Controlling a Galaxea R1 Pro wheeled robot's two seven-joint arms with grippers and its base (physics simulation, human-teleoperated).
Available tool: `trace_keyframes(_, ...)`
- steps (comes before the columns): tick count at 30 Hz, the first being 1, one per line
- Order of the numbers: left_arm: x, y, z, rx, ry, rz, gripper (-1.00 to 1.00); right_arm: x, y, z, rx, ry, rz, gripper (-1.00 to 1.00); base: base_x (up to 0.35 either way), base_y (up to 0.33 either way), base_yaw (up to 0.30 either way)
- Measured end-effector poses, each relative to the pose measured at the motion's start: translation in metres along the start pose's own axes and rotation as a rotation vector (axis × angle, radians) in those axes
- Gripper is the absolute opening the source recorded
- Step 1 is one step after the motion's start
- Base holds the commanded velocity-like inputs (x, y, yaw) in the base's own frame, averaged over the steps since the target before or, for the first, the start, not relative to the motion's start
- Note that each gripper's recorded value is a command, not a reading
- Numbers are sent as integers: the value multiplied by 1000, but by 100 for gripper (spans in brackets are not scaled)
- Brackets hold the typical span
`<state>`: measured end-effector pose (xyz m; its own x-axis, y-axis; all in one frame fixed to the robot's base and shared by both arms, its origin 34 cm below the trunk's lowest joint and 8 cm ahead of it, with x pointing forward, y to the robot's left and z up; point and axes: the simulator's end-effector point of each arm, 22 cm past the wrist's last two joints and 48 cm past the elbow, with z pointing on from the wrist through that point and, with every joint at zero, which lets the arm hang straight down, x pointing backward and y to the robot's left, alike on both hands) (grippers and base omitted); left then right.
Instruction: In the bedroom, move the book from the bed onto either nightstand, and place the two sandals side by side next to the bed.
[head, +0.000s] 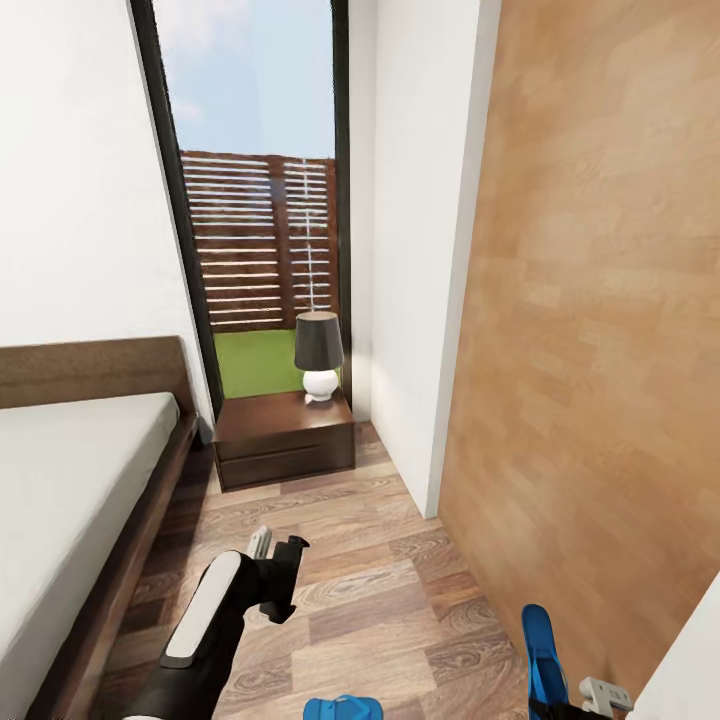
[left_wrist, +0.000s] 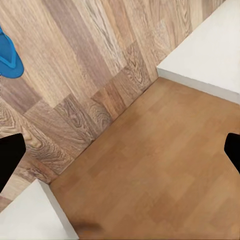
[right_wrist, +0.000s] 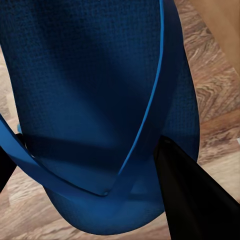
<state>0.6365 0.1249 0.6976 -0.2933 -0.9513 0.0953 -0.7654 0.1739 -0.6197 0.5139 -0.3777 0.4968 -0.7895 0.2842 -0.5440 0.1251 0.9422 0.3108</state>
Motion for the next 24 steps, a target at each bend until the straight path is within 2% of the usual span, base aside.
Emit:
trace_keyframes(5,5,5,6,1,4,17,100,5,-2,5,0,-1,0,-100,0,0,0)
trace_keyframes(12,7,18,15,-26,11,12,100,5,-2,5,-1,-1,1,-100,0,0,0)
trace_keyframes(15,7,17,18,-10,11,10,100,5,-2,5,-1,-1,1,-100,0,0,0)
trace_keyframes(18,6,28,26,-28,10,8,100,5,-2,5,-2,-1,1,-100,0,0,0)
trace_keyframes(21,5,43,37,-47,1,-8,100,5,-2,5,-2,-1,1,-100,0,0,0)
trace_keyframes(24,-1,48,44,-51,-23,-33,100,5,-2,5,-3,-1,1,-100,0,0,0)
